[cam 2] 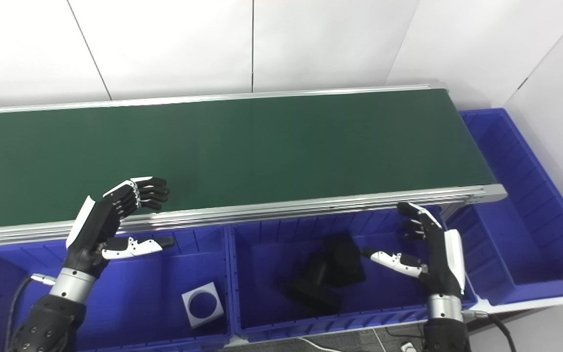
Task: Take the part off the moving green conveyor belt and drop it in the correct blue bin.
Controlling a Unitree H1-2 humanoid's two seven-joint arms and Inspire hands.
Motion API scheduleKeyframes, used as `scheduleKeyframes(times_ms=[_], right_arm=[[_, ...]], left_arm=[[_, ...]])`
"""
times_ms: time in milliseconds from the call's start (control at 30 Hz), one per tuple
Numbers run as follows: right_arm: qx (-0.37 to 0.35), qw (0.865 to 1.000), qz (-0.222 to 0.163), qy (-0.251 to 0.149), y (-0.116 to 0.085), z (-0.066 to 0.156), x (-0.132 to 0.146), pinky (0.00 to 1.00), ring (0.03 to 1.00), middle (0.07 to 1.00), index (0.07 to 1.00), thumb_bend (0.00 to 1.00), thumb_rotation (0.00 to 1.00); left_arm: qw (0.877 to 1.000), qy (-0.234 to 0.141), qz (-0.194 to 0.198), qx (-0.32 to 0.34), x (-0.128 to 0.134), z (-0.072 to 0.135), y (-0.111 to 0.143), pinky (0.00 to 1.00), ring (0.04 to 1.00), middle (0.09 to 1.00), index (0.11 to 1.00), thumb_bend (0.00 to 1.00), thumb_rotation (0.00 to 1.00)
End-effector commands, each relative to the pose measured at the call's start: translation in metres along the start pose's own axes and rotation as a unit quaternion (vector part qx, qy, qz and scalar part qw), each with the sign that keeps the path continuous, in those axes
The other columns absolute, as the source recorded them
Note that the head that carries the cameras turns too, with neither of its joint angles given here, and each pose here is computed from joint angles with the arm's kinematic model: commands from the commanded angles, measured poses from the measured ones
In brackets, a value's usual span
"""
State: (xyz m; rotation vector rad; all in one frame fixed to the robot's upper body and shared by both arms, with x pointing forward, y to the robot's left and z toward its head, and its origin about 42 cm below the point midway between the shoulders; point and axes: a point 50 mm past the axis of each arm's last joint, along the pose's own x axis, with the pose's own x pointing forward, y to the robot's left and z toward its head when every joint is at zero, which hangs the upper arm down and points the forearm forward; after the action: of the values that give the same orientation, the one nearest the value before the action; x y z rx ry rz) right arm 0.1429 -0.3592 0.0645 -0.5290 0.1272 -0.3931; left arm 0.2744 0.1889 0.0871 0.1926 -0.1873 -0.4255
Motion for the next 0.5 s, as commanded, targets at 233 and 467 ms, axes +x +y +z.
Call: scheduleKeyframes(times_ms=[233, 467], right_arm=[[0.023, 0.997, -0.002, -0.071, -0.003, 0.026, 0.003, 0.60, 0.709, 0.798, 0.768, 0.96, 0.25], [0.099, 0.983, 0.048, -0.149, 0.019, 0.080, 0.008, 0.60, 0.694, 0.784, 0.760, 0.97, 0.28]], left_arm=[[1.000, -0.024, 0.002, 0.006, 0.005, 0.010, 0.005, 0.60, 0.659, 0.688, 0.707, 0.66, 0.00], [1.000, -0.021, 0.001, 0.006, 0.004, 0.008, 0.005, 0.60, 0.658, 0.686, 0.706, 0.66, 0.00]])
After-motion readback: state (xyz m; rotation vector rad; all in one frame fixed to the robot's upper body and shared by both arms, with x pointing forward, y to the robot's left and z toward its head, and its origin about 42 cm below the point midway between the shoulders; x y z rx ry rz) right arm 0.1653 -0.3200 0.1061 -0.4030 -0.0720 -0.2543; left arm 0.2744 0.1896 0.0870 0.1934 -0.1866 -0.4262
